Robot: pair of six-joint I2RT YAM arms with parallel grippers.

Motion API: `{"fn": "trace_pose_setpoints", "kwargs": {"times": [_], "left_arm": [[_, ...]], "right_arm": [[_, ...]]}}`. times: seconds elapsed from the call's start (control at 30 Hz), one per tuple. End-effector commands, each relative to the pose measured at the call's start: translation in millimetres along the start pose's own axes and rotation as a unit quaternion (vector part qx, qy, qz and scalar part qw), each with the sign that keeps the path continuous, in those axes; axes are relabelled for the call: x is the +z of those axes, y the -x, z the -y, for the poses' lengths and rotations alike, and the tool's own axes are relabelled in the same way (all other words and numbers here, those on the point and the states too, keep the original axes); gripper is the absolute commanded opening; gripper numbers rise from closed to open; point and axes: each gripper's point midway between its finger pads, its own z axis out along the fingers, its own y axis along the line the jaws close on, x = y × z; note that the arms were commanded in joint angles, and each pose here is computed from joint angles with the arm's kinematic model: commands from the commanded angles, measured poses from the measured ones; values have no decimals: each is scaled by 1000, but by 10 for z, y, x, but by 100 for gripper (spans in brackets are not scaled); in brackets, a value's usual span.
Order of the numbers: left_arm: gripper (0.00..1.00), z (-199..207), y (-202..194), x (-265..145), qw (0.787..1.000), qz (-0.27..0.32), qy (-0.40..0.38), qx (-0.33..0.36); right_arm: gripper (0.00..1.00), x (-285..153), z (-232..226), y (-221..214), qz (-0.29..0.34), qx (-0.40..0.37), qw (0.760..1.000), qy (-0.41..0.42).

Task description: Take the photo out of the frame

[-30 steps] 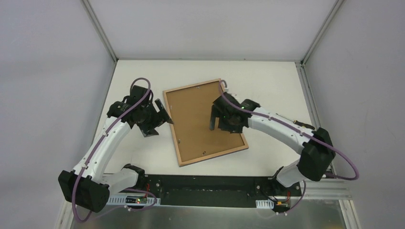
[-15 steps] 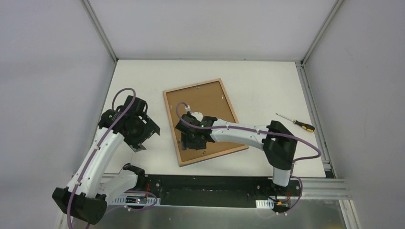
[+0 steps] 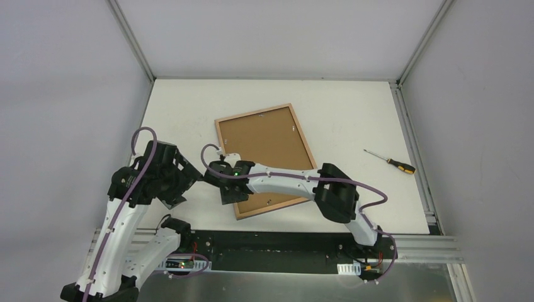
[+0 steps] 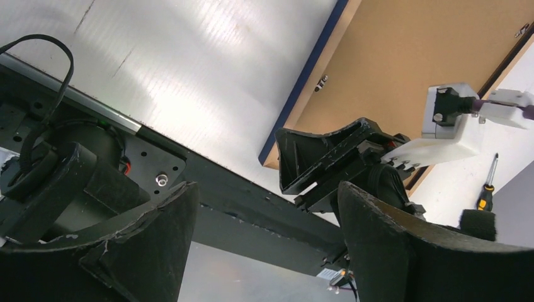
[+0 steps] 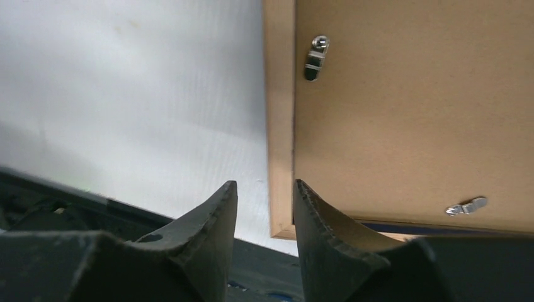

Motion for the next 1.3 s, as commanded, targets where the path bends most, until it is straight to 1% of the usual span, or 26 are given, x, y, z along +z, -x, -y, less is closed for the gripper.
{"fn": "trace_pose_setpoints", "kwargs": {"times": [0.0, 0.13, 0.2, 0.3, 0.43, 0.5, 0.6, 0.67, 0.73, 0.77, 0.9, 1.03, 1.17, 1.27], "left_arm": [[82, 3, -18, -40, 1000, -7, -2, -1], [82, 39, 14, -28, 1000, -6, 1, 4], [82, 51, 41, -28, 1000, -2, 3, 7], [82, 32, 104, -41, 1000, 14, 11, 3], [82, -29, 169, -57, 999, 39, 19, -13], [83, -55, 159, -35, 999, 39, 24, -14], [82, -101, 108, 42, 999, 26, 38, -11], [81, -131, 67, 86, 999, 16, 46, -11], [81, -169, 63, 117, 998, 18, 53, -12], [81, -185, 67, 124, 998, 20, 56, -12], [80, -228, 68, 151, 998, 23, 64, -8], [79, -314, 68, 148, 997, 31, 75, -15], [80, -434, 66, 148, 995, 43, 89, -18], [80, -476, 12, 199, 995, 31, 96, -12]], "right_arm": [[40, -8, 222, 71, 21, -31, 997, -64], [36, 65, 245, 32, 13, -46, 996, -71], [35, 100, 241, 11, 8, -52, 996, -71], [33, 144, 196, -31, -2, -57, 997, -61], [32, 150, 204, -11, 2, -61, 996, -64], [33, 95, 191, 13, 4, -60, 997, -55], [36, 18, 204, 13, -4, -48, 999, -26], [39, 2, 142, 14, -11, -37, 999, 11], [40, 18, 69, 55, -3, -28, 999, 33], [40, 41, 50, 68, 0, -27, 999, 34], [41, 119, 143, 119, 2, -27, 1000, -9], [38, 154, 108, 132, 5, -20, 1000, -6], [38, 151, 47, 148, 5, -21, 1000, 2], [37, 120, 44, 196, 12, -14, 1000, 12]]}}
